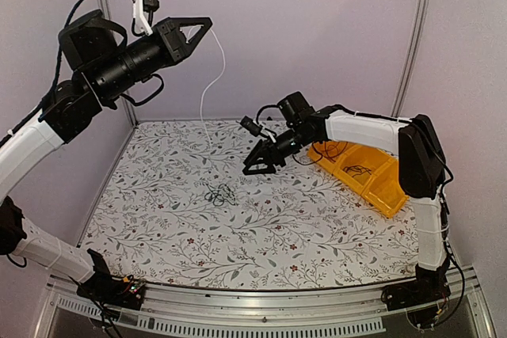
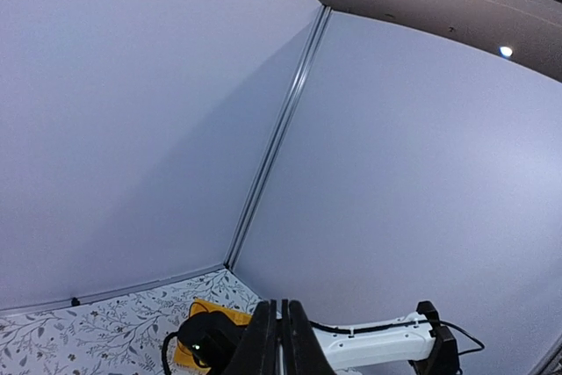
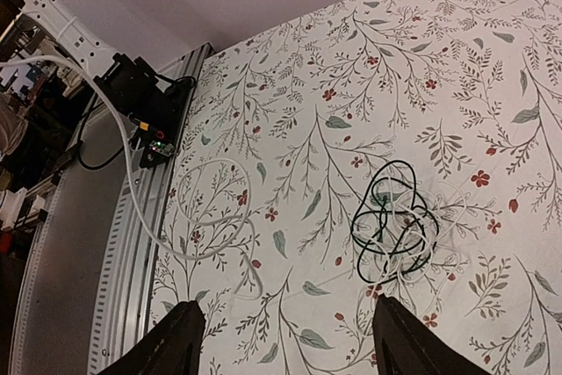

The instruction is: Untangle the cables

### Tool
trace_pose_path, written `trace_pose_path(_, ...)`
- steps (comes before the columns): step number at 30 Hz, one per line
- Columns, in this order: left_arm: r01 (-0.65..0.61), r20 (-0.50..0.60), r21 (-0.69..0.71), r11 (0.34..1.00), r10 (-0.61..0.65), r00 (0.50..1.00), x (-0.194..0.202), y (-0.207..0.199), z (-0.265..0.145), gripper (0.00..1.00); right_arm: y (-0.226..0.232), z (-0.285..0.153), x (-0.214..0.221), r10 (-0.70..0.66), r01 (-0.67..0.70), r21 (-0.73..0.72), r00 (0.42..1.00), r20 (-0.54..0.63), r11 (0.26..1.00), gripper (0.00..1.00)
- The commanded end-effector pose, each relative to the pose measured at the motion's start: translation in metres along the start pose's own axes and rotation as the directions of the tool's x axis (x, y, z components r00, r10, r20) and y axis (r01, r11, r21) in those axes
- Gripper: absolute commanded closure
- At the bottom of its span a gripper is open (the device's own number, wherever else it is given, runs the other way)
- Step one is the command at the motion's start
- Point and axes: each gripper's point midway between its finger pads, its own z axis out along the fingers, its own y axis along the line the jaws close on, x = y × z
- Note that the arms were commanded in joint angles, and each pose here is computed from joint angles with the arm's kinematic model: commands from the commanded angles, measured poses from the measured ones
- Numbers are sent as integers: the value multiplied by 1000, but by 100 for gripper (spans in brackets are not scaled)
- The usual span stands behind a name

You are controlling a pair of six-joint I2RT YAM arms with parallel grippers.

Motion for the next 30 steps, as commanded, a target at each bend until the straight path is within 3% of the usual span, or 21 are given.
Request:
trace_pose_path(1, 17, 66, 55, 998, -21, 998, -19, -16, -11, 100, 15, -2, -3, -35, 35, -19, 999, -4, 999, 30)
trace_pose_path(11, 32, 76, 61, 998, -36, 996, -22, -20, -15, 100, 56, 28, 15, -52, 44, -163, 998, -46, 986, 31)
trace_pose_path(21, 39, 72, 65, 997, -44, 996, -20, -23, -16, 100, 62, 28, 7, -51, 45, -192, 998, -26, 980, 34)
trace_pose_path(30, 43, 69, 64, 997, -47, 996, -16, -22, -14, 100, 77, 24, -14, -160, 158, -185, 987, 4, 970, 26)
